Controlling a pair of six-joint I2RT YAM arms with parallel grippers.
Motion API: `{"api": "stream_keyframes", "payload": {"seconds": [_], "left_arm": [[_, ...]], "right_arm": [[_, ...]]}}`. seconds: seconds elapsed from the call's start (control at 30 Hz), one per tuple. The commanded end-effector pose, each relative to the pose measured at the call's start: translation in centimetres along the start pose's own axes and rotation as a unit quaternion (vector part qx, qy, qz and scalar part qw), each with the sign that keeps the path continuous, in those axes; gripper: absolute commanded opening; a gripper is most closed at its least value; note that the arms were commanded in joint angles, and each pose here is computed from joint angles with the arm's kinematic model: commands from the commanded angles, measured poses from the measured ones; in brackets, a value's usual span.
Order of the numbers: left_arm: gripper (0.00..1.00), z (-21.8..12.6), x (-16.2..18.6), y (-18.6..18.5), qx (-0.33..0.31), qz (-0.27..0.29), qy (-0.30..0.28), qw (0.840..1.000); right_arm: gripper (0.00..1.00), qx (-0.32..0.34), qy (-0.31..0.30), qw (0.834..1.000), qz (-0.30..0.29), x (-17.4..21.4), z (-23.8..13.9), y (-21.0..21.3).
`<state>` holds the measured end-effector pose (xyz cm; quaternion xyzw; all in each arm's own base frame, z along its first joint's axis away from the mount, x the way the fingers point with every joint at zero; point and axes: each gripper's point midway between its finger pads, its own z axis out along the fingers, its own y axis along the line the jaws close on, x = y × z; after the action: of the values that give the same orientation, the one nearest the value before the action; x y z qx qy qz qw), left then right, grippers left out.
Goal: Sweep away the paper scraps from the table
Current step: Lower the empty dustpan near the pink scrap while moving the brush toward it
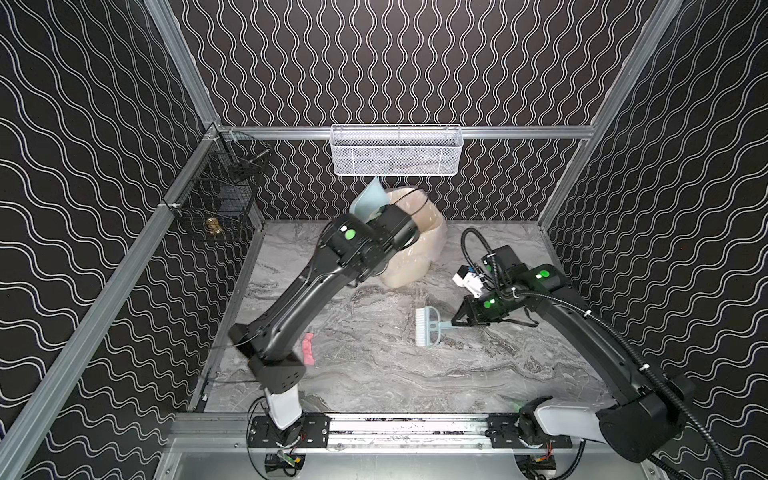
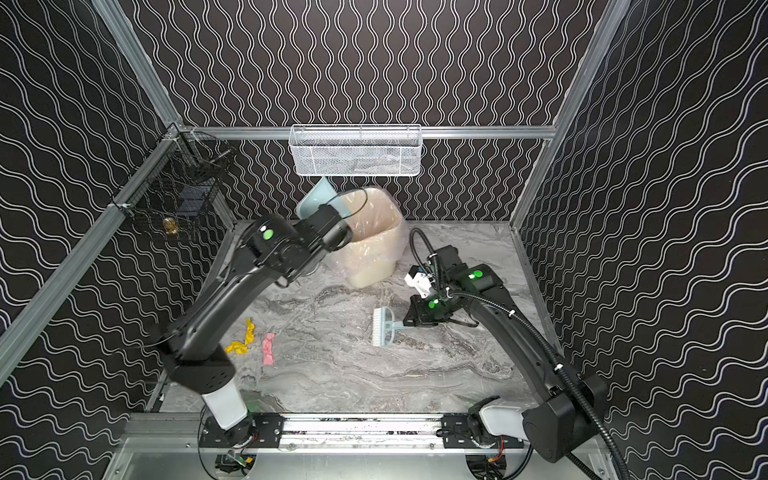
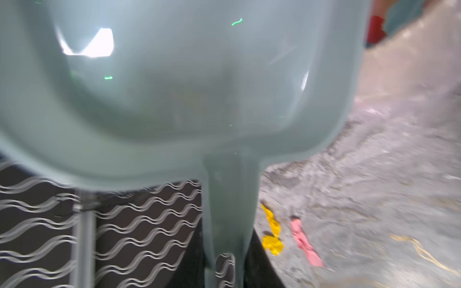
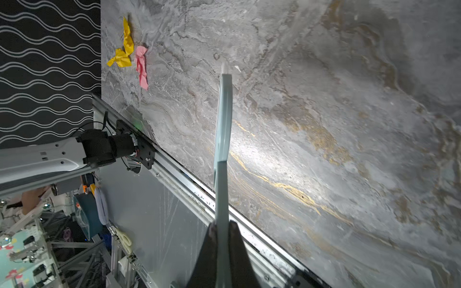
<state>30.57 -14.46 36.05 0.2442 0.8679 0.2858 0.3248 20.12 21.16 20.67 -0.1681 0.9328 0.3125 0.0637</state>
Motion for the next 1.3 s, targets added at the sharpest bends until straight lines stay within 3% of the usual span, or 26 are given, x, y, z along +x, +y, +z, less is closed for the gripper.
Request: {"api": "stream_keyframes", "payload": {"seconds": [0.0, 0.23, 0.53, 0.77, 0.97, 1.27], "left_arm": [[0.00, -0.6, 3.2, -2.7, 0.094, -0.089, 0.027, 0.991], [0.00, -2.5, 9.5, -3.1, 0.170, -0.180, 0.045, 0.968], [0.00, -2.9, 15.2, -4.4, 0.215, -0.222, 0.080, 0.948], [0.00, -2.9, 18.2, -4.9, 0.234, -0.253, 0.094, 0.934], [0.00, -2.8, 19.4, -5.5, 0.246, -0.280, 0.094, 0.923], [0.00, -2.6, 20.2, -6.0, 0.252, -0.288, 0.099, 0.919]], "right_arm": [[0.00, -0.044, -0.025, 0.998, -0.026, -1.6, 1.5, 2.5], [0.00, -0.105, -0.024, 0.992, -0.066, -1.5, 5.6, 6.8], [0.00, -0.174, -0.030, 0.978, -0.113, -2.7, 11.9, 13.3], [0.00, -0.217, -0.022, 0.970, -0.109, -3.5, 17.4, 17.2], [0.00, -0.237, -0.017, 0.967, -0.095, -5.0, 20.6, 19.3], [0.00, -0.189, 0.025, 0.981, -0.037, -5.4, 27.0, 16.7]]}}
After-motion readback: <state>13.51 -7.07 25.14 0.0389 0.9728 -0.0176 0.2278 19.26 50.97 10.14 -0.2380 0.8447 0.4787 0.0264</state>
